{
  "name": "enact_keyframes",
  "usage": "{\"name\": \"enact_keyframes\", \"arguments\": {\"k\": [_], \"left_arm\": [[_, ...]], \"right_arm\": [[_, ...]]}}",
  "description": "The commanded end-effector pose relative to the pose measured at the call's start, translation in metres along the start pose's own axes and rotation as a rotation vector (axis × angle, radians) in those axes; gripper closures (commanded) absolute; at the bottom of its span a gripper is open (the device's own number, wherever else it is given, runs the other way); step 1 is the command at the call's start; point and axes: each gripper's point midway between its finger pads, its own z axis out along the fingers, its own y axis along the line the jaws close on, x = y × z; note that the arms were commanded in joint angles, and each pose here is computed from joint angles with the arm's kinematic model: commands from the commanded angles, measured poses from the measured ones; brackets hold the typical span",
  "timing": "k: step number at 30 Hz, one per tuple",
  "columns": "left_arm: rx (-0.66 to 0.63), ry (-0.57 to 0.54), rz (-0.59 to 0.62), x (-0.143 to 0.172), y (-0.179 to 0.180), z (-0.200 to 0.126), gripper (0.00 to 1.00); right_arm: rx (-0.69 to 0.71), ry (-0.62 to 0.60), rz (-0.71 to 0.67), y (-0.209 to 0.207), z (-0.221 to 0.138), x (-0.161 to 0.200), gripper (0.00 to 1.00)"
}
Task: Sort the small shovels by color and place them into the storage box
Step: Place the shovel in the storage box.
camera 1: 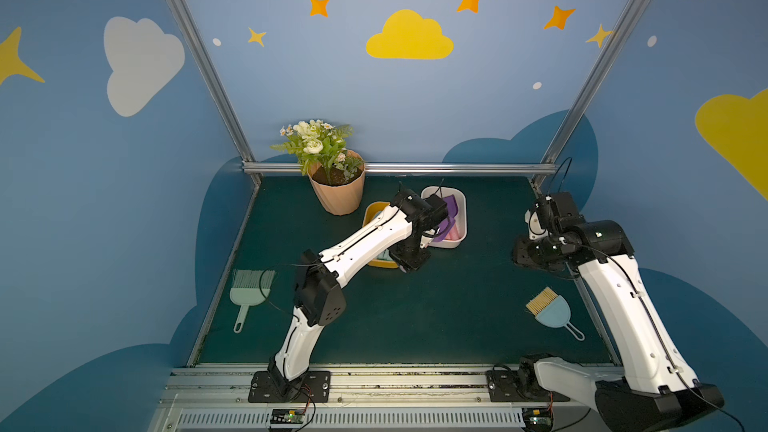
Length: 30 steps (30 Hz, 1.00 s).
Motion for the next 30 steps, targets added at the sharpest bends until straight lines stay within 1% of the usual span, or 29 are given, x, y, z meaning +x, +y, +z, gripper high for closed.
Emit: {"name": "enact_keyframes", "arguments": {"k": [1,5,10,13,19,24,30], "left_arm": [[0.015,-0.007,-0.087,-0.014,-0.004,-0.005,0.97],[0.017,-0.118,-0.166,-0.055,0.0,-0.004,0.97],[0.083,-0.3,-0.268,-0.112,0.006,-0.001,0.97],[0.083,-0.38,-0.288,-0.138,0.011,0.007,0.97],[0.09,-0.505,-0.325,-0.18,0.022,0.02,0.97],[0.106,-0.548,-0.339,-0.201,0.031,0.036,0.97],[0.097,-0.548,-0.368,-0.211,0.05,0.059,0.97]], "right_arm": [[-0.02,-0.018,-0.004,0.001,-0.01,0.002,0.52],[-0.04,-0.022,-0.002,0.003,-0.013,0.004,0.52],[-0.062,-0.012,-0.003,0.007,-0.01,0.006,0.52],[-0.084,-0.007,-0.001,0.011,-0.006,0.007,0.52],[-0.102,0.008,-0.003,0.015,0.0,0.007,0.52],[-0.114,0.012,-0.005,0.018,0.002,0.006,0.52],[-0.124,0.023,-0.003,0.019,0.008,0.009,0.52]]}}
